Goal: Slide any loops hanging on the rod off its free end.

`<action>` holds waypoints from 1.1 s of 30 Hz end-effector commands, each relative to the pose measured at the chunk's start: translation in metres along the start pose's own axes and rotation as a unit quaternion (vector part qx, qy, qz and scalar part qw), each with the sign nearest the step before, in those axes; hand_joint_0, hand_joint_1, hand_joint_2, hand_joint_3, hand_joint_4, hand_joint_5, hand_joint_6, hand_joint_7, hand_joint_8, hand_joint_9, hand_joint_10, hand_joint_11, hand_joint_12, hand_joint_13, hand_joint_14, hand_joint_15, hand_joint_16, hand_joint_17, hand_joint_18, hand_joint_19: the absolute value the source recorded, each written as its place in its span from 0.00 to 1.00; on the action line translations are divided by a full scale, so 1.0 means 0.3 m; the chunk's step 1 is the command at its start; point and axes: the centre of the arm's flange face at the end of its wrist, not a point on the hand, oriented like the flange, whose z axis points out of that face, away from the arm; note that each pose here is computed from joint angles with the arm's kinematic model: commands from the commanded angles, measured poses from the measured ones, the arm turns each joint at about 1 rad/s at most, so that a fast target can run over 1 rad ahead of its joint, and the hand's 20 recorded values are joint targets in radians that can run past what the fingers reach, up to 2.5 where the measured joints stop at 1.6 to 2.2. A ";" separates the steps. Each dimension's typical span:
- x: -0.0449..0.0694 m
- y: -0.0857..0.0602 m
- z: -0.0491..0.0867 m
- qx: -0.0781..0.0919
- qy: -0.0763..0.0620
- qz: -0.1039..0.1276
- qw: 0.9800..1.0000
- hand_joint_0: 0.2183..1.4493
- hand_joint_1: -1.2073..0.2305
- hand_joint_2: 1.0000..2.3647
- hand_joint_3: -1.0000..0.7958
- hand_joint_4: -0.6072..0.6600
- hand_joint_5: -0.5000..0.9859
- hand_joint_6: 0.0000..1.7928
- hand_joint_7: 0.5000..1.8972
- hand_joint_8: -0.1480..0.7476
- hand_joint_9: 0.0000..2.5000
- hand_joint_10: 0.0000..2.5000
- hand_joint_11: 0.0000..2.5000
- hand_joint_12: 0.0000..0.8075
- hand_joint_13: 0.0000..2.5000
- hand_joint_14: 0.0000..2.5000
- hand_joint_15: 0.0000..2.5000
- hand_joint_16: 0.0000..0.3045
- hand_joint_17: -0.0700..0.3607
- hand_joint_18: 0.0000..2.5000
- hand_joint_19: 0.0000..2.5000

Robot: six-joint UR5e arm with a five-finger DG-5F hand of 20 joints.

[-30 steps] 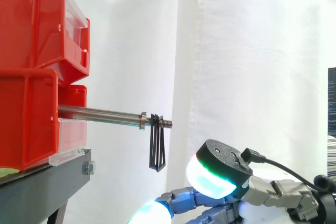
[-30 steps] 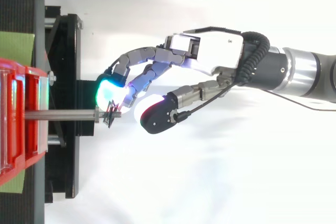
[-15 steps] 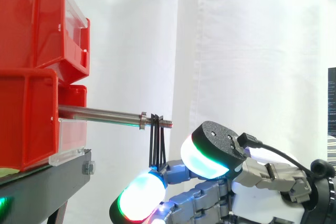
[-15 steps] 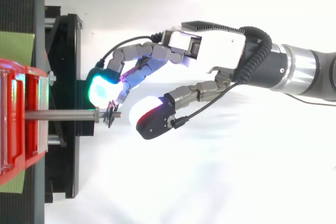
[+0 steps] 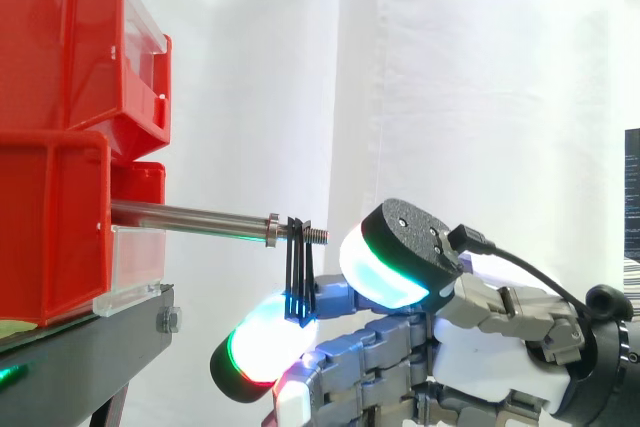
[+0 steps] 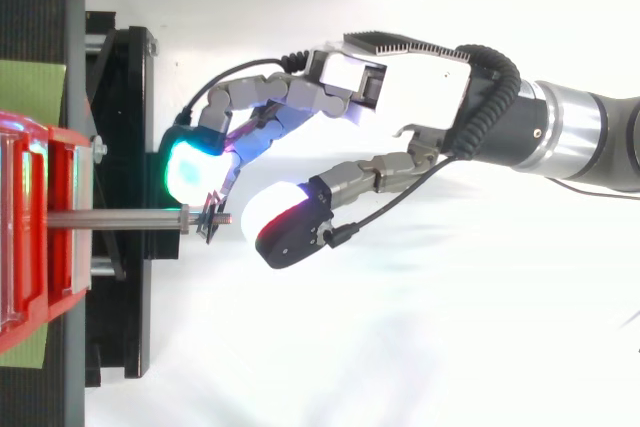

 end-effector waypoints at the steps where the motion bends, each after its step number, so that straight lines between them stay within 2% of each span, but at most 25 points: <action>1: 0.000 0.009 0.010 -0.007 -0.002 -0.005 1.000 0.30 0.46 0.01 0.35 0.67 0.24 0.28 0.42 0.53 0.35 0.00 0.20 0.44 0.33 0.00 0.14 0.17 0.43 0.30 0.29; 7: 0.007 0.013 0.011 -0.010 -0.002 -0.019 1.000 0.31 0.45 0.01 0.38 0.65 0.24 0.28 0.44 0.53 0.35 0.00 0.20 0.44 0.34 0.00 0.14 0.17 0.43 0.30 0.29; 19: 0.008 0.010 0.008 -0.007 -0.001 -0.019 1.000 0.32 0.43 0.01 0.38 0.63 0.24 0.28 0.49 0.53 0.35 0.00 0.20 0.44 0.34 0.01 0.14 0.17 0.43 0.31 0.29; 21: 0.009 0.010 0.010 -0.010 0.000 -0.019 1.000 0.32 0.42 0.01 0.39 0.61 0.25 0.28 0.53 0.53 0.35 0.00 0.21 0.44 0.34 0.00 0.14 0.17 0.43 0.31 0.29; 26: 0.019 0.016 0.010 -0.017 0.016 -0.026 0.999 0.34 0.41 0.01 0.43 0.60 0.23 0.33 0.44 0.53 0.35 0.00 0.21 0.44 0.35 0.00 0.14 0.17 0.43 0.32 0.29; 33: 0.031 0.018 0.010 -0.020 0.022 -0.044 0.999 0.34 0.41 0.01 0.43 0.59 0.21 0.41 0.33 0.53 0.35 0.00 0.21 0.44 0.35 0.00 0.14 0.17 0.43 0.32 0.29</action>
